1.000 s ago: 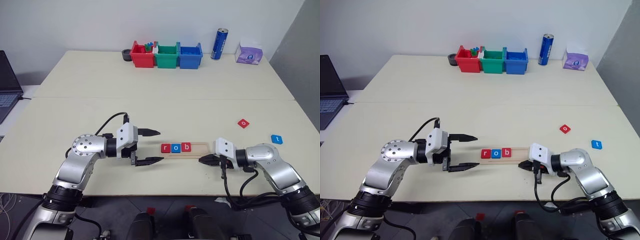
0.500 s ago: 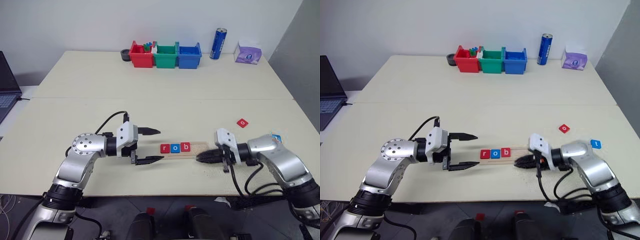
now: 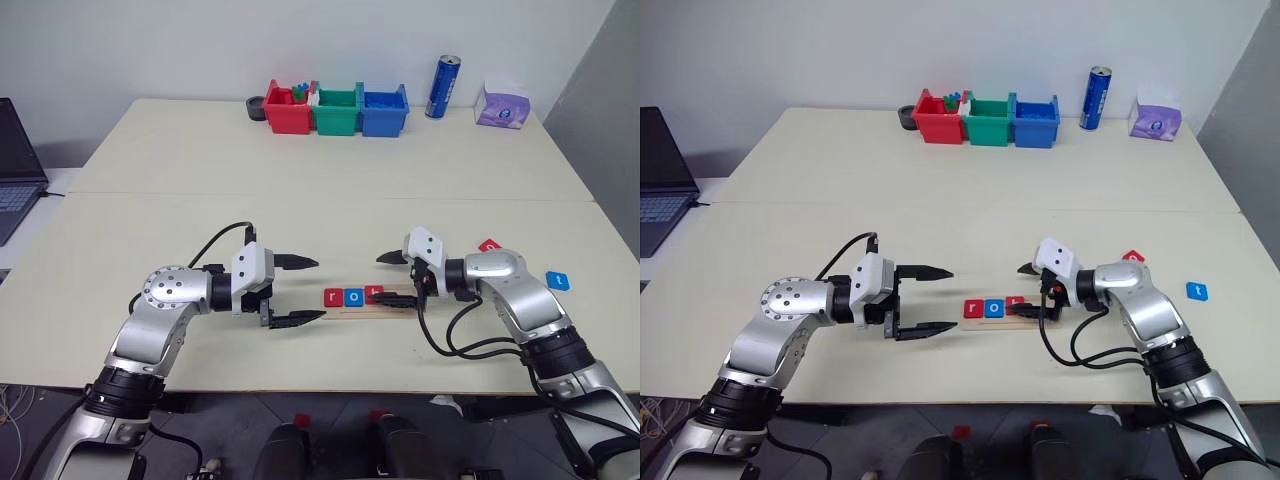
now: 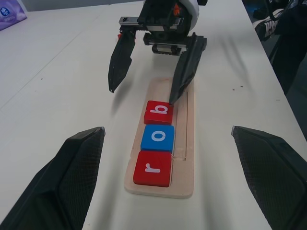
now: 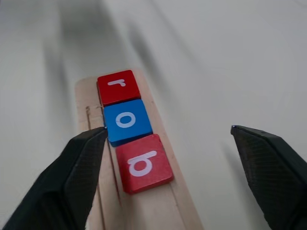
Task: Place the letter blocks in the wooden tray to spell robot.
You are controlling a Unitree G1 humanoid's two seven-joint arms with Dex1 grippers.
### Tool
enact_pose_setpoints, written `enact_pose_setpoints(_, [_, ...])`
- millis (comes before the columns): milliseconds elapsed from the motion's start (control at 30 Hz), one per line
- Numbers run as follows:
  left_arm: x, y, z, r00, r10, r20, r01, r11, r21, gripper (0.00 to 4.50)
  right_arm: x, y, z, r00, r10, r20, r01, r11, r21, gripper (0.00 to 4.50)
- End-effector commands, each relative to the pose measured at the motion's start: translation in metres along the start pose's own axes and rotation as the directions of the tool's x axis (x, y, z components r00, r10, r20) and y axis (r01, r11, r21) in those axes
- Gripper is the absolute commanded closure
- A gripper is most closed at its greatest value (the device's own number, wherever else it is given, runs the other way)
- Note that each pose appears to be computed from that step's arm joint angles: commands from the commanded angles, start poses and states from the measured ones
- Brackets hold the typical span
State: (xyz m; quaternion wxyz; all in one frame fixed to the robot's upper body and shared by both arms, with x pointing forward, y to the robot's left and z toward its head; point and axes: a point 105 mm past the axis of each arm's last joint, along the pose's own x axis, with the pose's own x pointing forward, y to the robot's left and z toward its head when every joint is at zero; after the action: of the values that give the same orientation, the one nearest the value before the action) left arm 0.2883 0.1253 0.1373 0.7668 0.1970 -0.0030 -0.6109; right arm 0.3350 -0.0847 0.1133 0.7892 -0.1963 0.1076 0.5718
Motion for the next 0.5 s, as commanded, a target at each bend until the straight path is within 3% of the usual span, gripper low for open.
enact_pose_setpoints(33, [-0.005, 0.001, 0.011, 1.0, 0.012, 0.012, -0.012, 0.999, 0.049, 0.0, 0.003, -0.004, 0.015, 0.999, -0.003, 0.038, 0.005, 0.999, -0.046, 1.56])
enact_pose_setpoints(300, [-0.006, -0.001, 0.012, 1.0, 0.017, 0.008, -0.017, 0.999, 0.051, 0.0, 0.011, -0.008, 0.007, 0.999, -0.019, 0.028, 0.02, 0.999, -0.048, 4.37])
enact_pose_setpoints(500, [-0.007, -0.001, 0.013, 1.0, 0.022, 0.005, -0.022, 0.998, 0.05, 0.0, 0.01, -0.015, 0.0, 0.999, -0.045, 0.003, 0.046, 0.996, -0.073, 4.46])
